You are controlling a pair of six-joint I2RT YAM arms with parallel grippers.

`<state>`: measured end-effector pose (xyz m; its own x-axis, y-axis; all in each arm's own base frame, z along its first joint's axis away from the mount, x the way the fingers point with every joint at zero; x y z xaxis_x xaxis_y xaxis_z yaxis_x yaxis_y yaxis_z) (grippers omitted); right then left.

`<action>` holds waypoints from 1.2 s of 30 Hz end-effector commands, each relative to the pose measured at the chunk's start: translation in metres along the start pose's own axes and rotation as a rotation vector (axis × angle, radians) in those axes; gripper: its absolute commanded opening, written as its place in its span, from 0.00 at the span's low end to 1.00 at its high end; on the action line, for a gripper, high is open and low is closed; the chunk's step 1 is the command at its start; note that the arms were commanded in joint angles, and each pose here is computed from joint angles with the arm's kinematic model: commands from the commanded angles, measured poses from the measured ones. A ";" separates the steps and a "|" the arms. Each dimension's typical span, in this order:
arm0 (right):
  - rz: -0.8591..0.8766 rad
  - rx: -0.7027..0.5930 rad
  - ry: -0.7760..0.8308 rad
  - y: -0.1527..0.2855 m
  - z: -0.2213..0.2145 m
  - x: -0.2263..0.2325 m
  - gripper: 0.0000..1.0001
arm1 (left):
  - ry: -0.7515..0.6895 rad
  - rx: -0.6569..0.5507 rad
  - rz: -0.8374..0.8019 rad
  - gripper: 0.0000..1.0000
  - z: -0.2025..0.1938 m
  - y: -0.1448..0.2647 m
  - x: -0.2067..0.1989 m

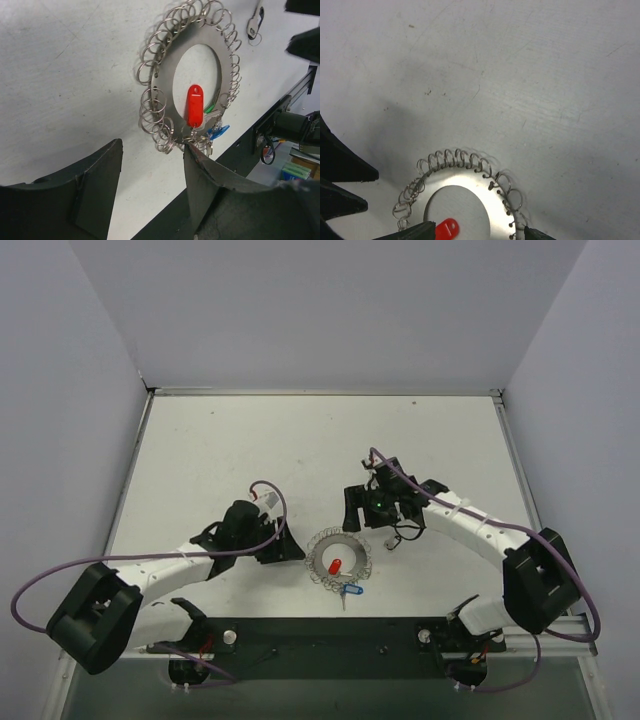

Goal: Put the keys on the keyring

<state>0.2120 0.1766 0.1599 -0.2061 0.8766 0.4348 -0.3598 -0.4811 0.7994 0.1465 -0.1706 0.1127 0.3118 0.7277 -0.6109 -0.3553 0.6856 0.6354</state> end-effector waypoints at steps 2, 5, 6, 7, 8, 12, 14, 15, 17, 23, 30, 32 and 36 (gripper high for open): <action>0.046 0.047 0.021 0.018 -0.029 -0.002 0.69 | -0.204 -0.132 -0.091 0.61 0.024 0.014 -0.026; 0.051 0.019 -0.037 0.024 -0.035 -0.007 0.69 | -0.322 -0.167 -0.157 0.61 0.032 0.020 -0.044; 0.053 0.012 -0.055 0.026 -0.037 -0.008 0.69 | -0.349 -0.182 -0.184 0.61 0.036 0.018 -0.049; 0.046 0.013 -0.086 0.026 -0.041 -0.011 0.69 | -0.373 -0.187 -0.199 0.61 0.038 0.017 -0.053; 0.051 -0.006 -0.103 0.030 -0.041 -0.011 0.69 | -0.394 -0.184 -0.231 0.61 0.039 0.015 -0.058; 0.071 -0.020 -0.188 0.036 -0.052 -0.015 0.68 | -0.439 -0.136 -0.363 0.61 0.042 -0.012 -0.078; 0.074 -0.027 -0.240 0.039 -0.060 -0.020 0.66 | -0.443 -0.077 -0.440 0.59 0.042 -0.024 -0.086; 0.077 -0.028 -0.255 0.039 -0.062 -0.021 0.66 | -0.433 -0.030 -0.457 0.54 0.038 -0.040 -0.083; 0.089 -0.033 -0.304 0.043 -0.072 -0.026 0.63 | -0.446 0.022 -0.543 0.48 0.037 -0.050 -0.094; 0.132 -0.055 -0.408 0.050 -0.093 -0.035 0.48 | -0.466 0.034 -0.631 0.45 0.030 -0.070 -0.103; 0.137 -0.018 -0.469 0.040 -0.109 -0.043 0.07 | -0.474 0.081 -0.595 0.45 0.020 -0.088 -0.097; 0.123 0.000 -0.488 0.036 -0.112 -0.045 0.00 | -0.478 0.090 -0.593 0.46 0.019 -0.092 -0.096; 0.125 0.028 -0.500 0.031 -0.112 -0.046 0.00 | -0.465 0.115 -0.579 0.56 0.014 -0.099 -0.090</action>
<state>0.1069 0.1174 0.1195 0.1923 0.7378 0.6471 -0.3546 -0.5626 0.7468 0.1614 -0.2944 0.1063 0.7357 0.2213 -0.6402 0.0509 0.9244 0.3781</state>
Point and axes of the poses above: each gripper's point midway between its finger pads, its own y axis back along the fingers, its own x axis along the line the jaws close on, z = x × y, the point moved 10 cm from there along y, back along the fingers, and after that the axes turned 11 degrees about -y, right-handed, at the moved point
